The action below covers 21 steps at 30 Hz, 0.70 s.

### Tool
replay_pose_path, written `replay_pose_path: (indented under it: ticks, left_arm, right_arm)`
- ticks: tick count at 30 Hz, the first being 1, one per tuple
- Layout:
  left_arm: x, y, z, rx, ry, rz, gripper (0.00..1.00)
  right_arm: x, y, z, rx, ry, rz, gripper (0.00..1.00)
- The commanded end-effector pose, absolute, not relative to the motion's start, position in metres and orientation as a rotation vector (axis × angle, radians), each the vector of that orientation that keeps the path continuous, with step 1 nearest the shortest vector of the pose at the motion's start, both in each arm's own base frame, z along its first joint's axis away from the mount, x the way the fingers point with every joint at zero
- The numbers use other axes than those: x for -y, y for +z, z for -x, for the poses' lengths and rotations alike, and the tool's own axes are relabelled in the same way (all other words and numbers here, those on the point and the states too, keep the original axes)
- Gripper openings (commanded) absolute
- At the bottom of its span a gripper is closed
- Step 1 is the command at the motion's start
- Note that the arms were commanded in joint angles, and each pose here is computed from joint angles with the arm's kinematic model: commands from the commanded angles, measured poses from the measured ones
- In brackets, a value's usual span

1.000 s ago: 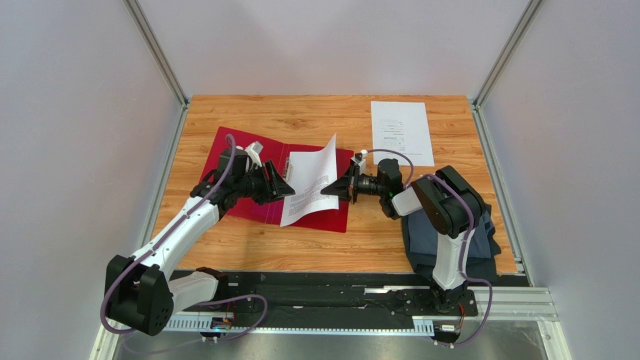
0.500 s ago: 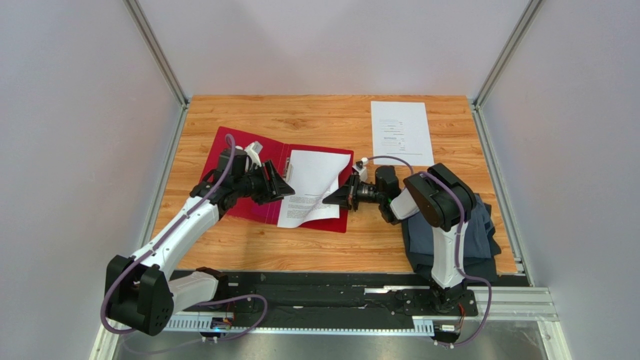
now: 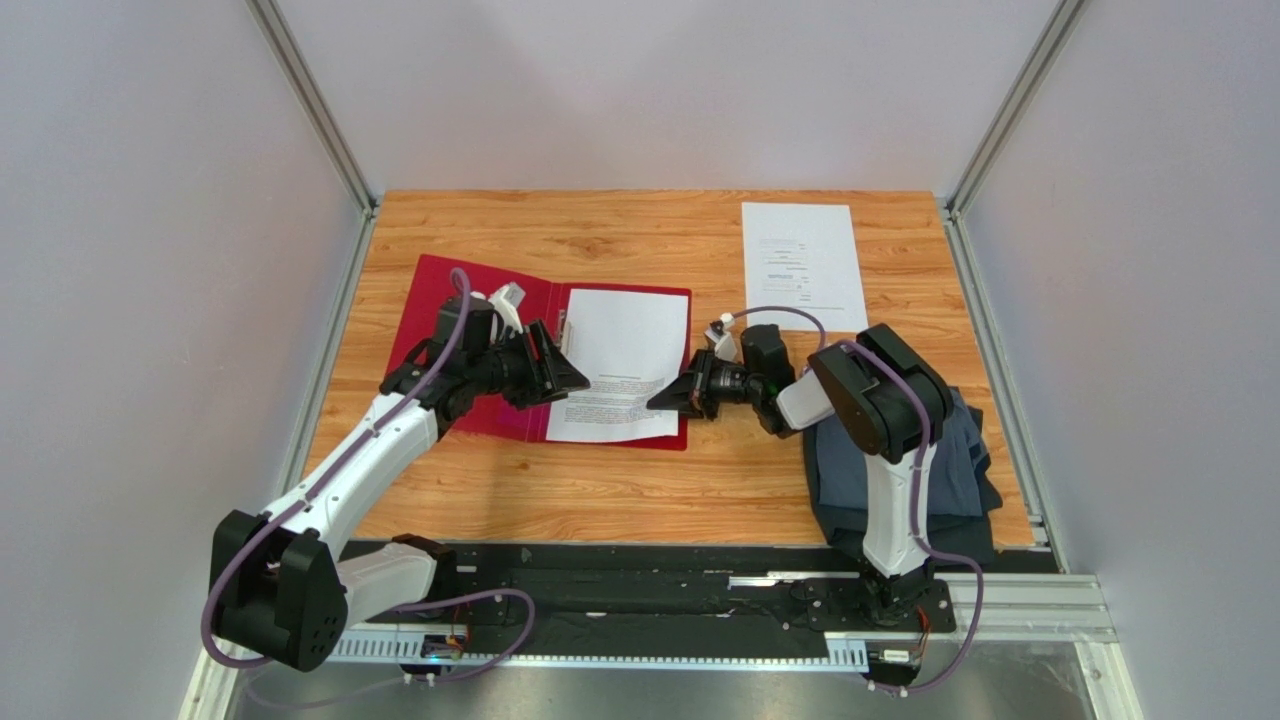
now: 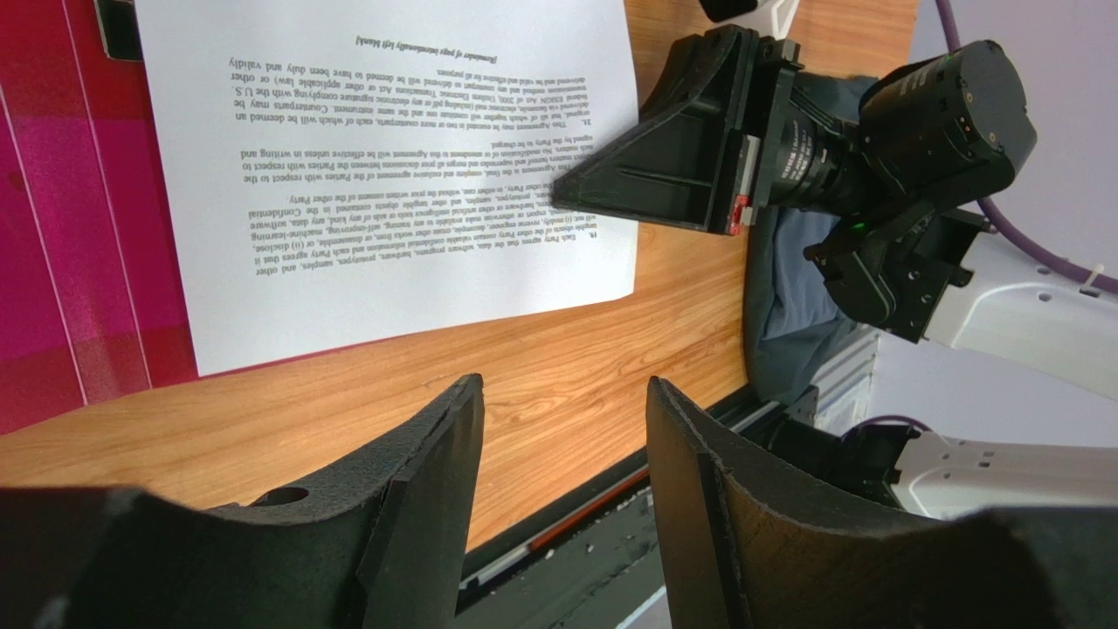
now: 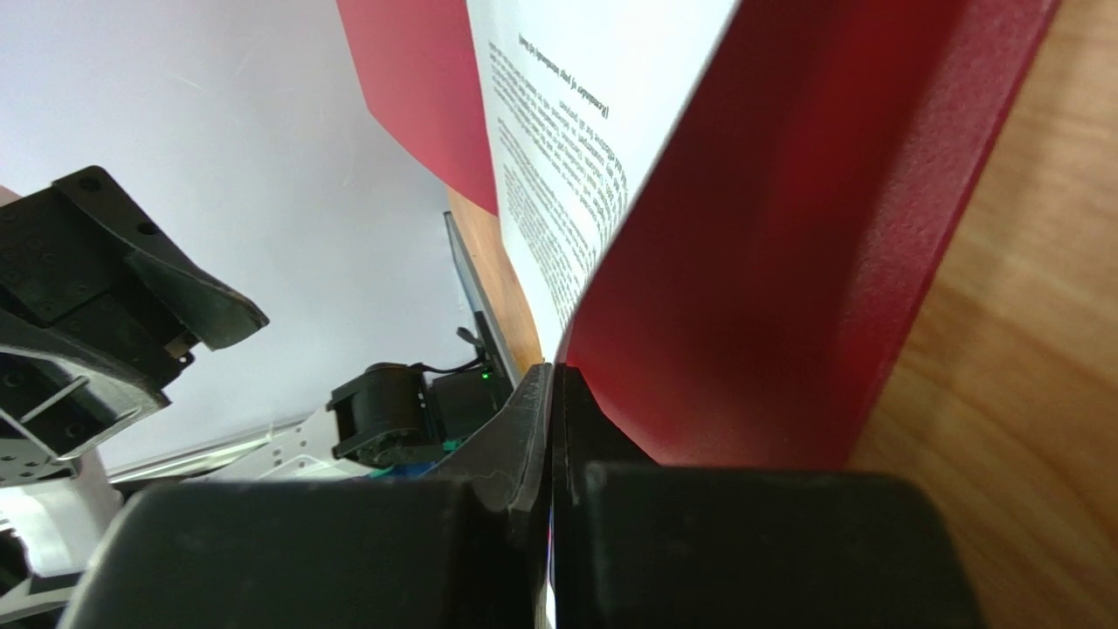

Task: Put the files into the folder

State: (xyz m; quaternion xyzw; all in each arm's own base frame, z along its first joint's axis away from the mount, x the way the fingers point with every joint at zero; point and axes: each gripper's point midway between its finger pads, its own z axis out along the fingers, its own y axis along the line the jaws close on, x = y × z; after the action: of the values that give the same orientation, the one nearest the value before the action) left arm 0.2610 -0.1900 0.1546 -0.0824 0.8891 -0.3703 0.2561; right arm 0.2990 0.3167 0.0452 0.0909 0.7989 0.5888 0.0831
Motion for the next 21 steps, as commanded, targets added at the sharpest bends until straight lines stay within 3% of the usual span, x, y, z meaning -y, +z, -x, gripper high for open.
replay_pose_path:
  ticks: [1,10,21]
  left_arm:
    - [0.191,0.158,-0.263,-2.391,-1.023,0.198,0.58]
    - [0.19,0.156,-0.264,-2.391,-1.019,0.204,0.57]
    - [0.189,0.156,-0.264,-2.386,-1.018,0.206,0.57]
  right_arm:
    - [-0.32,0.052,-0.303,-2.384,1.689,-0.119,0.0]
    - [-0.315,0.053,-0.311,-2.469,1.515,0.065,0.0]
    - [-0.319,0.058,-0.319,-2.458,1.512,0.066,0.0]
